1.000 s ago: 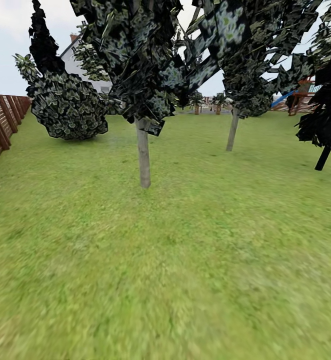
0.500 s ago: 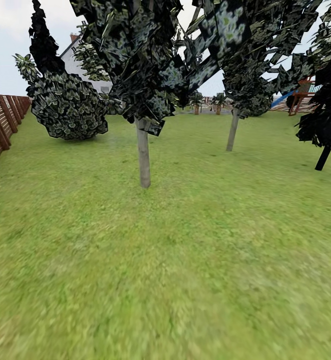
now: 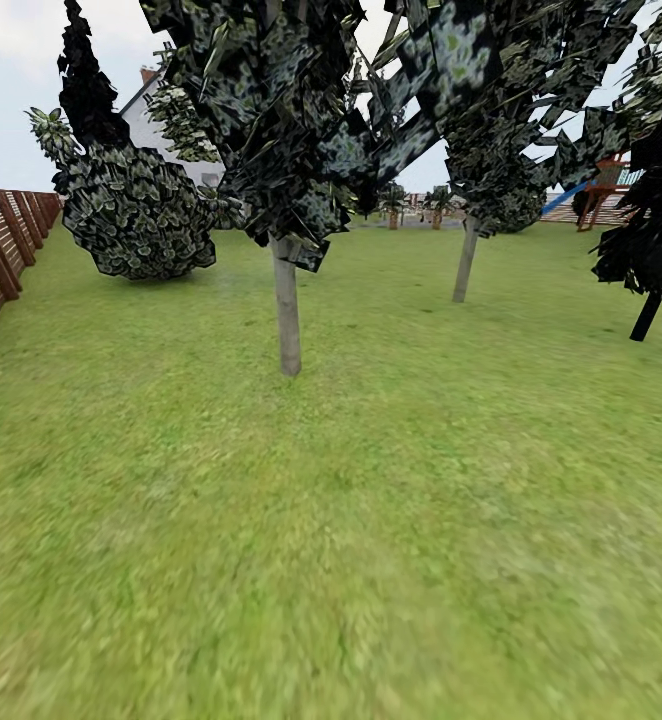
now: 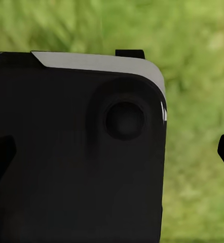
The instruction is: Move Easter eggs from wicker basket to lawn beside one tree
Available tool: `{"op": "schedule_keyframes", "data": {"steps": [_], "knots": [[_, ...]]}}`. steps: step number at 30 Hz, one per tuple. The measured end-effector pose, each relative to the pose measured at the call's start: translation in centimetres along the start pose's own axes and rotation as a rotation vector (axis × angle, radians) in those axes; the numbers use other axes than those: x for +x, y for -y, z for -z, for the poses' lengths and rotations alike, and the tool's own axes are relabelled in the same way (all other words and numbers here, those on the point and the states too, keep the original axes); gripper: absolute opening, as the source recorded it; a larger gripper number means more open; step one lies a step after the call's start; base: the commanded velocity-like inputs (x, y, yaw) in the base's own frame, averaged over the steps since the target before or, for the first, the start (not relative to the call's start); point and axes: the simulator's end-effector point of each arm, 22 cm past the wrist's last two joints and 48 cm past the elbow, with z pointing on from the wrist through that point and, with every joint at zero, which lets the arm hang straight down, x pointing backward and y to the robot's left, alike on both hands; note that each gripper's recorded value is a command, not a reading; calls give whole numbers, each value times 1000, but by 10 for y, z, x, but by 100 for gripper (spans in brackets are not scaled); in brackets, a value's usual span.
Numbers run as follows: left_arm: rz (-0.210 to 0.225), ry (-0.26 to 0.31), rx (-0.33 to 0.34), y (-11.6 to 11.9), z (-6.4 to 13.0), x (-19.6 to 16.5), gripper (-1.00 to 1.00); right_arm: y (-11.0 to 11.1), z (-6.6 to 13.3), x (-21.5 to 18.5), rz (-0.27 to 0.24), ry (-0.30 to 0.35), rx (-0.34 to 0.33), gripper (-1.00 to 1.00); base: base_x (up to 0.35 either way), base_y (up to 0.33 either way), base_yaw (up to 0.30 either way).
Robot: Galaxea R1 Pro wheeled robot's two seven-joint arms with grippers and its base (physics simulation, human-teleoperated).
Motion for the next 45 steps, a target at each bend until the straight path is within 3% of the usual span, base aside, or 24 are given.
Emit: {"op": "schedule_keyframes", "data": {"steps": [19,45], "knots": [[0,0,1,1,0,0,100,-3,0,0,-1,0,-3,100,0,0,15],[0,0,2,1,0,0,100,-6,0,0,-1,2,-2,100,0,0,283]]}}
